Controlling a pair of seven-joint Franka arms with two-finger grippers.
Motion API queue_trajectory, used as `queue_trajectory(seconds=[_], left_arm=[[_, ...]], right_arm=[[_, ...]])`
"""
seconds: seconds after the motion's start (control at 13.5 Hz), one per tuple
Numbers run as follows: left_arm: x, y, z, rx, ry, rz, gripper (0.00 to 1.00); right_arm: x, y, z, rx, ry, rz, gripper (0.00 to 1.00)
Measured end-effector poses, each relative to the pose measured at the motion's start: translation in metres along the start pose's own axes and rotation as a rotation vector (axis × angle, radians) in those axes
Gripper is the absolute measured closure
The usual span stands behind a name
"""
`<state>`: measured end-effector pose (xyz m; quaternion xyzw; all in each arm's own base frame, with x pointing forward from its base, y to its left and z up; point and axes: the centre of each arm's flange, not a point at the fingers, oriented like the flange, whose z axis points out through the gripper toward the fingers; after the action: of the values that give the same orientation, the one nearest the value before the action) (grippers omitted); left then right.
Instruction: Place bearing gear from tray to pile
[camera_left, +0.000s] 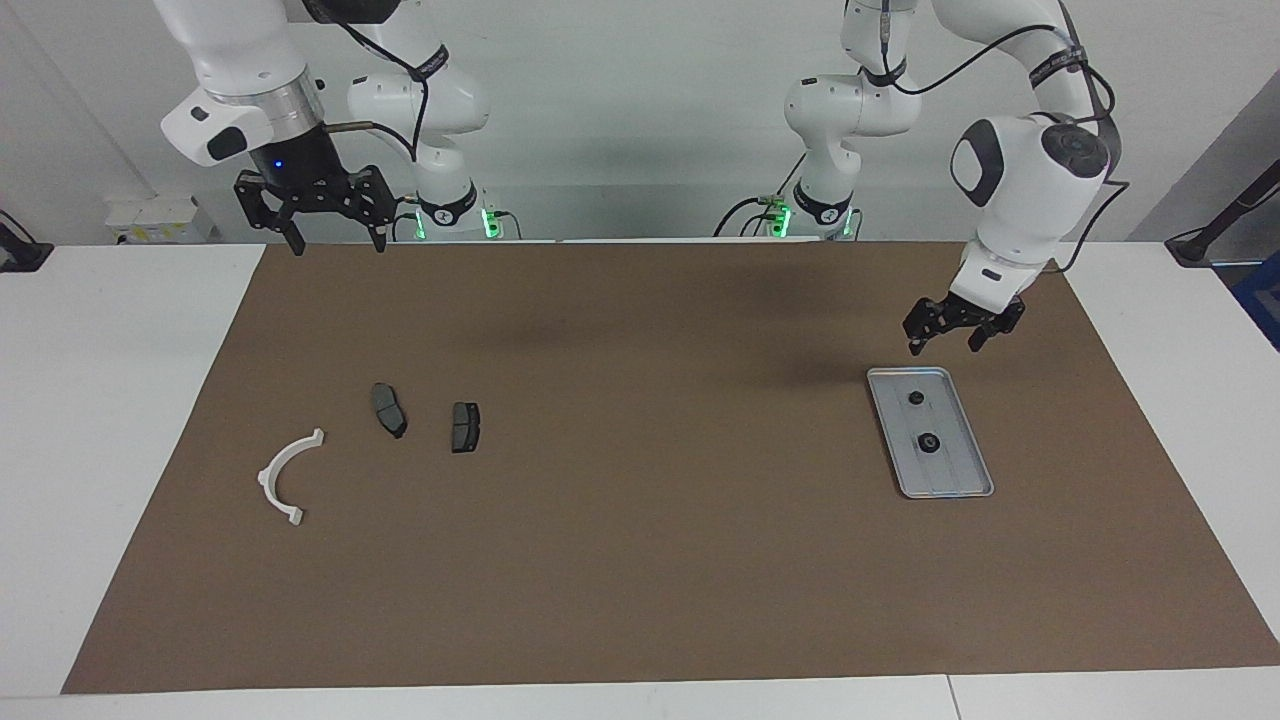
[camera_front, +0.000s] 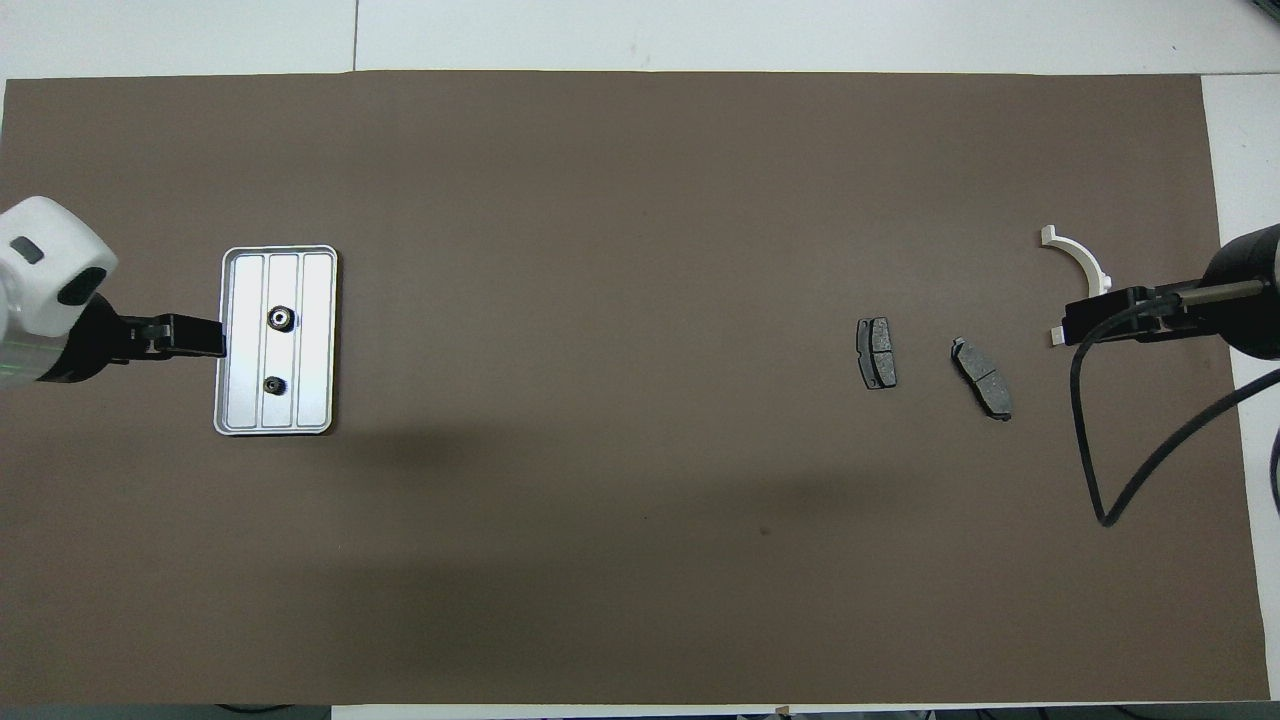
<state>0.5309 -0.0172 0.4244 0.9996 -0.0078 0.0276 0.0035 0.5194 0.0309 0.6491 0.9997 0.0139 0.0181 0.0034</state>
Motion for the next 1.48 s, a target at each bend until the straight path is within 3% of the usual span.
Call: queue_trajectory(seconds=[0.59,0.74,1.48], left_arm=[[0.003,-0.019,0.068,0.010,0.009,0.027,0.00],[0.001,-0.021,0.082,0.011,-0.009,0.025,0.07],[-0.017,-0.027,0.116,0.009,-0.080,0.041,0.09]], right_arm=[[-0.005,0.001,-0.002,-0.001,0.000,0.002,0.00],[-0.005,0.000,0.007,-0.001,-0.012,0.001,0.00],[0.023,-0.010,0.134,0.004,-0.004,-0.012,0.00]])
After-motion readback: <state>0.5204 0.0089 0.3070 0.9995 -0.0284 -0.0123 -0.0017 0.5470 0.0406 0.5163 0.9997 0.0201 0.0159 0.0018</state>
